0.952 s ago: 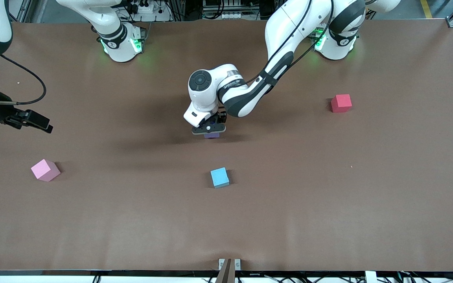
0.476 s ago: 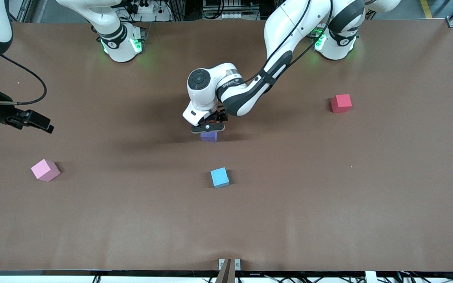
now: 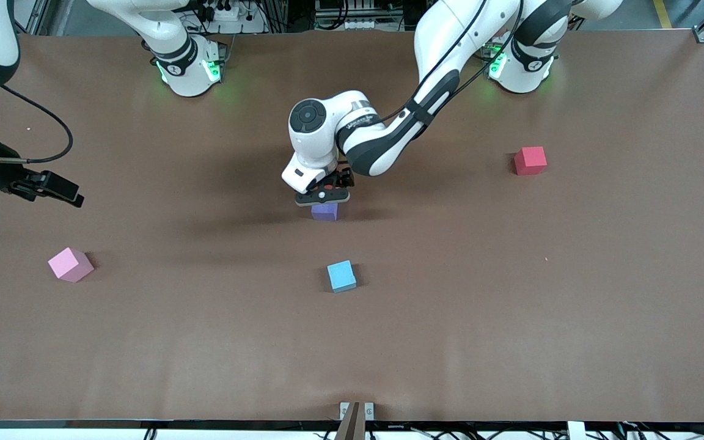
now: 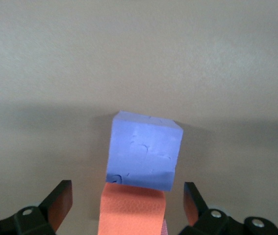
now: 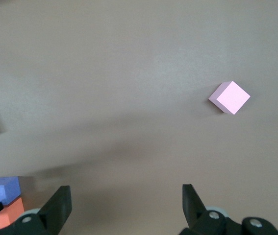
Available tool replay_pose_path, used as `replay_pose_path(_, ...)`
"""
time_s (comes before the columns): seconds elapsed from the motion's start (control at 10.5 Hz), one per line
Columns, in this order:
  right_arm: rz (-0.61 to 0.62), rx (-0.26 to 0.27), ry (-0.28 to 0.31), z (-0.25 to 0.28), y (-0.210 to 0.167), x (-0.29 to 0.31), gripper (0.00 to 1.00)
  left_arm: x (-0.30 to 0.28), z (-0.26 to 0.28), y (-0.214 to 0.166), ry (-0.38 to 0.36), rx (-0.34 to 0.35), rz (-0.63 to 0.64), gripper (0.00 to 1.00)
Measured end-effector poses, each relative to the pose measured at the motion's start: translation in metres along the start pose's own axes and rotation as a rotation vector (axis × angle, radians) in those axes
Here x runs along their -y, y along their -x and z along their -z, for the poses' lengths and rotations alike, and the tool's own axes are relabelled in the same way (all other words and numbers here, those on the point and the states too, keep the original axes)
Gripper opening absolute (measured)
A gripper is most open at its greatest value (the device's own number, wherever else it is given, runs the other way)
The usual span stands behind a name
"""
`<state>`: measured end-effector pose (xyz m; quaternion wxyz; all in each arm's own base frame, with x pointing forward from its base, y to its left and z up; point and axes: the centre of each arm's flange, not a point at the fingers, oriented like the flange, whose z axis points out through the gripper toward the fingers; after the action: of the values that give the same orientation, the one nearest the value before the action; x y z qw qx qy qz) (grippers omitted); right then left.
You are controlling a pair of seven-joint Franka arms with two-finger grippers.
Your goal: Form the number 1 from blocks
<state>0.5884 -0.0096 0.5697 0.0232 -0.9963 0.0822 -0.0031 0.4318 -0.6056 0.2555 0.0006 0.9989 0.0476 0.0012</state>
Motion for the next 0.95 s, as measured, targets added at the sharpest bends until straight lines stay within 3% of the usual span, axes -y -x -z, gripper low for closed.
replay_pose_path(0.29, -0.001, -0.005, 0.0, 0.002, -0.001, -0.001, 1.0, 0.016, 0.021, -0.022, -0.023, -0.017, 0.036, 1.0)
replay_pose_path(0.48, -0.001, -0.009, 0.0, 0.004, -0.001, -0.001, 1.0, 0.05, 0.051, -0.069, -0.035, -0.036, 0.114, 1.0)
replay_pose_path(0.76, 0.0, -0.012, 0.0, 0.005, -0.001, 0.0, 1.0, 0.138, 0.137, -0.159, -0.009, -0.101, 0.281, 1.0)
replay_pose_path(0.95, 0.0, -0.013, -0.001, 0.006, -0.001, 0.0, 1.0, 0.198, 0.172, -0.199, -0.022, -0.121, 0.345, 1.0)
